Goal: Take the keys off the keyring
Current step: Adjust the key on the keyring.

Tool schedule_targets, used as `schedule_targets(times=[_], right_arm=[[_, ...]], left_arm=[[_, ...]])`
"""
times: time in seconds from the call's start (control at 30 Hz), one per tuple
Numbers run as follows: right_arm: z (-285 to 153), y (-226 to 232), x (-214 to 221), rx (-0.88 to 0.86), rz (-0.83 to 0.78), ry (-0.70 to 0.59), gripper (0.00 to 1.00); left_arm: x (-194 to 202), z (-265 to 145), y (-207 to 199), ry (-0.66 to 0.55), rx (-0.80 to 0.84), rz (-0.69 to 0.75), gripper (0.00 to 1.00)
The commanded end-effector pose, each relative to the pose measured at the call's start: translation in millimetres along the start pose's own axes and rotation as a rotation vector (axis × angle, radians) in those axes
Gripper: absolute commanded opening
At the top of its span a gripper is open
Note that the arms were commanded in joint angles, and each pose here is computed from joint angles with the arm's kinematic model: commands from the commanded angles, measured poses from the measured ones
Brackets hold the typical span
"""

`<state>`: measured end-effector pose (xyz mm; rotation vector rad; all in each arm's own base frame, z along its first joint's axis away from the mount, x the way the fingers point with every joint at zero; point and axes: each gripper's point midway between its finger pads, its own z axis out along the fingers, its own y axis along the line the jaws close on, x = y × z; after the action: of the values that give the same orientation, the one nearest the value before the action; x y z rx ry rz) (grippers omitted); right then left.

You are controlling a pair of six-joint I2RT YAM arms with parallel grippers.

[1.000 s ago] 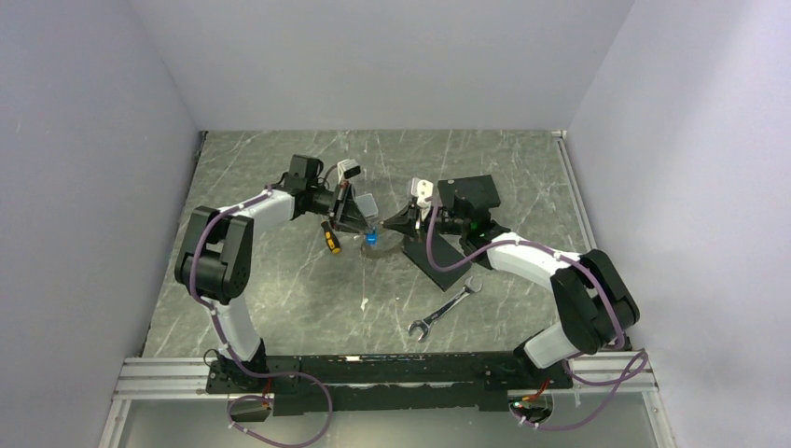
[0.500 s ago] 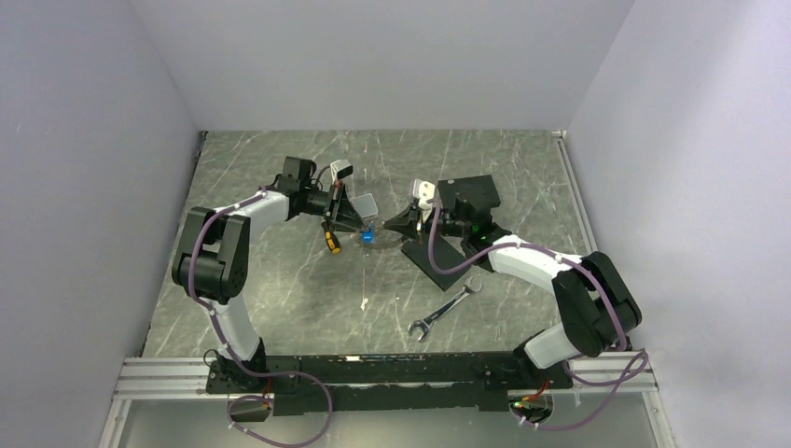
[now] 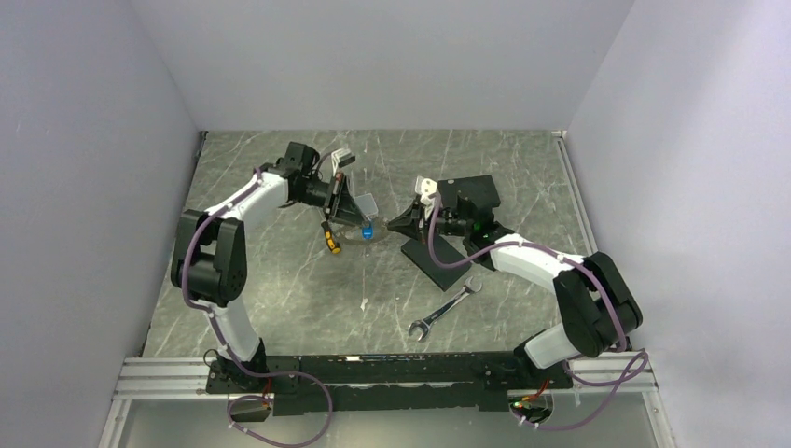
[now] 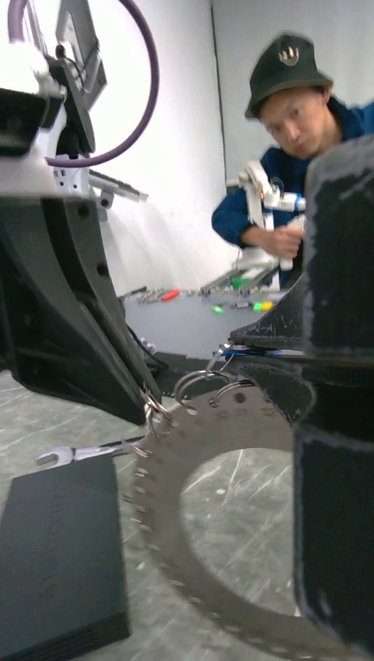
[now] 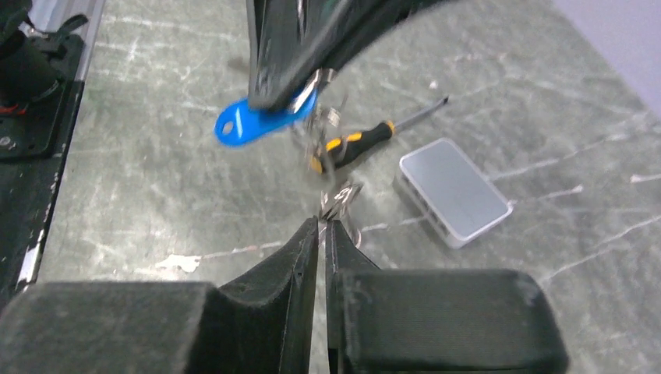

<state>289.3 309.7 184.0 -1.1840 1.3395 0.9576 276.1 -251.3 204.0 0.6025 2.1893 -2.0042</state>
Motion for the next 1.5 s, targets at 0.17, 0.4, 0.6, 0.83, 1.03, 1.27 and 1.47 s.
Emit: schedule_targets(times=[0.17, 0.4, 0.6, 0.83, 1.03, 1.27, 1.47], right_arm=[[-21.2, 13.6, 21.0, -0.053, 0.084, 0.092, 0.24], [-28.5, 1.8, -0.7, -0.019, 0.124, 0.049, 0.4], [-29.2, -10.6, -10.8, 0.034, 0.134, 0.049, 0.45], [-31.8, -9.0, -16.2, 0.0, 0.128, 0.046, 0.51], [-29.4, 3.9, -20.9, -0.069, 0.153, -0.001, 0.59], [-26.1, 11.8, -20.7, -0.12, 0.038, -0.083, 0.65], [-16.0, 17.6, -35.6, -0.144, -0.009, -0.157, 0.68]], left_arm=[[7.6, 11.0, -26.1, 0.09, 0.007, 0.213, 0.0], [10.8, 16.8, -33.4, 0.091, 0.019, 0.201, 0.0], [9.6, 20.1, -33.3, 0.067, 0.066, 0.059, 0.0], [15.7, 22.4, -23.7, 0.044, 0.094, -0.028, 0.0], [15.3, 21.6, -26.3, 0.055, 0.1, -0.036, 0.0], [20.8, 22.6, -33.0, 0.072, 0.12, -0.028, 0.0], [30.6, 29.0, -43.3, 0.123, 0.166, 0.01, 0.0]])
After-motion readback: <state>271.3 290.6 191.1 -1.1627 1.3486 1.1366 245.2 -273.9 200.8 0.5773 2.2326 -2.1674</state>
